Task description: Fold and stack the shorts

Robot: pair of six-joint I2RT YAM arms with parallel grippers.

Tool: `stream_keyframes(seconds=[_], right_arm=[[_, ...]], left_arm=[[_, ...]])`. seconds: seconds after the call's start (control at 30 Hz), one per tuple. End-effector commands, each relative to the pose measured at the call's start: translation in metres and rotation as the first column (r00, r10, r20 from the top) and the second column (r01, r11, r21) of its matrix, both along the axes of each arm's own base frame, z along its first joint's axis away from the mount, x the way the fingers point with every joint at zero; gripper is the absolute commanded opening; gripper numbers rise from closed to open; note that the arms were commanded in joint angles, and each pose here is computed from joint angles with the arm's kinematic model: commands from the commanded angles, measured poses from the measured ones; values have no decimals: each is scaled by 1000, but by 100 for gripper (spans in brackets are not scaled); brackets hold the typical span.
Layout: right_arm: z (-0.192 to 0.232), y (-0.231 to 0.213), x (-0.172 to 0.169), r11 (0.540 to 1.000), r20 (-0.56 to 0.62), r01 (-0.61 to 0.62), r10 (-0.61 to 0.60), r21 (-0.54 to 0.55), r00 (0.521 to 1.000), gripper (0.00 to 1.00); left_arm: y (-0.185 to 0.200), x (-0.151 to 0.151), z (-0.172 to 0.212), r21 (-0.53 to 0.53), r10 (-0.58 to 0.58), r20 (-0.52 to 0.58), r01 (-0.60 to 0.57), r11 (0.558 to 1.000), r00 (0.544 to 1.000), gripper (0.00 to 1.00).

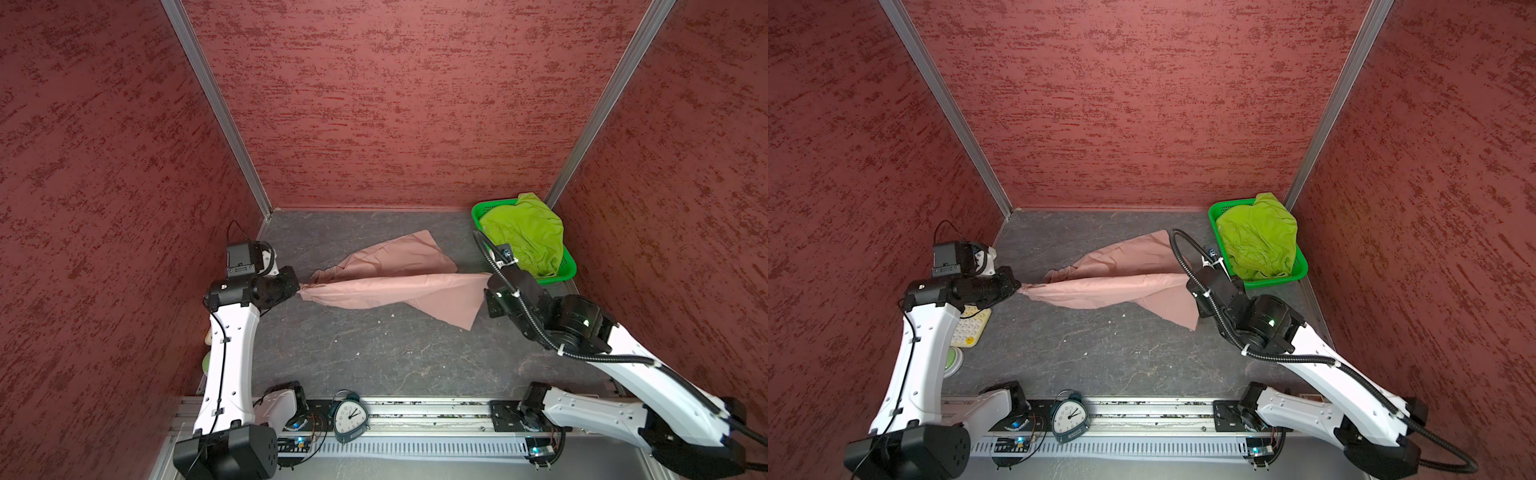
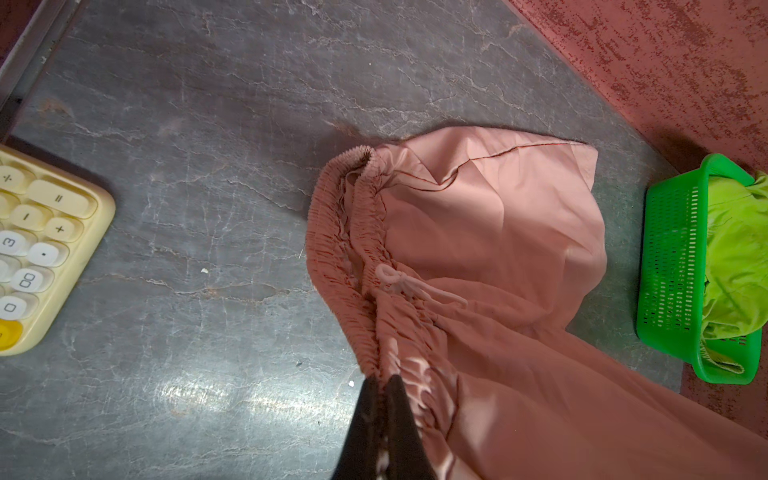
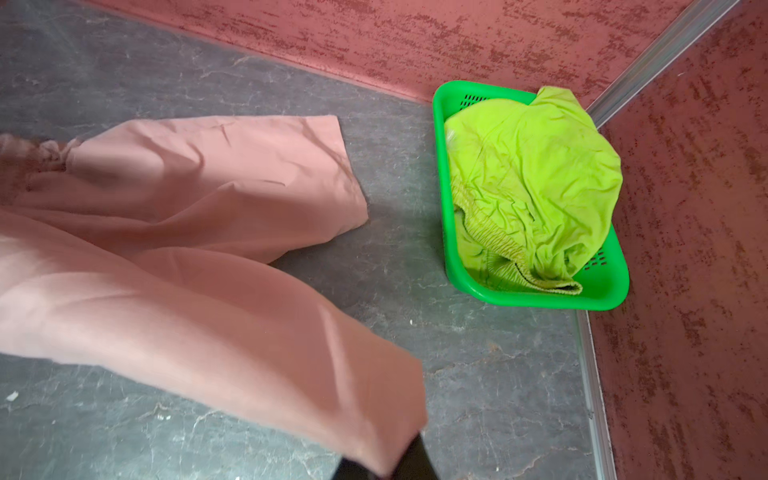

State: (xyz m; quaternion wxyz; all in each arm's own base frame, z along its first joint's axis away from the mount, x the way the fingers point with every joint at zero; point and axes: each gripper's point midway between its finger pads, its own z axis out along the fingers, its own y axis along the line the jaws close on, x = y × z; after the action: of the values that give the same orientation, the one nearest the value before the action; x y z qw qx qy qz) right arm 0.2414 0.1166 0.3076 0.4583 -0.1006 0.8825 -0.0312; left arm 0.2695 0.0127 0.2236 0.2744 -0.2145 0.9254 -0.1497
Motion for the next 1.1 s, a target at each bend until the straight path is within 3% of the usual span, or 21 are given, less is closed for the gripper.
stream_keyframes(seconds=[0.0, 0.37, 0.8, 1.07], right_arm=[[23, 13, 29, 995, 75, -100, 100, -3, 992, 0], [-43, 54, 85, 938, -221, -332, 304, -98, 926, 0], [-81, 69, 162, 908, -382, -408, 347, -89, 857, 0], [-110, 56, 196, 916, -433, -381, 296, -124, 852, 0]], left_arm=[[20, 23, 8, 74, 12, 45, -15, 997, 999, 0], [45, 67, -7, 115, 14, -33, -10, 993, 999, 0], [68, 135, -49, 101, 22, -144, -7, 995, 989, 0], [78, 170, -78, 117, 15, -225, 11, 993, 974, 0]])
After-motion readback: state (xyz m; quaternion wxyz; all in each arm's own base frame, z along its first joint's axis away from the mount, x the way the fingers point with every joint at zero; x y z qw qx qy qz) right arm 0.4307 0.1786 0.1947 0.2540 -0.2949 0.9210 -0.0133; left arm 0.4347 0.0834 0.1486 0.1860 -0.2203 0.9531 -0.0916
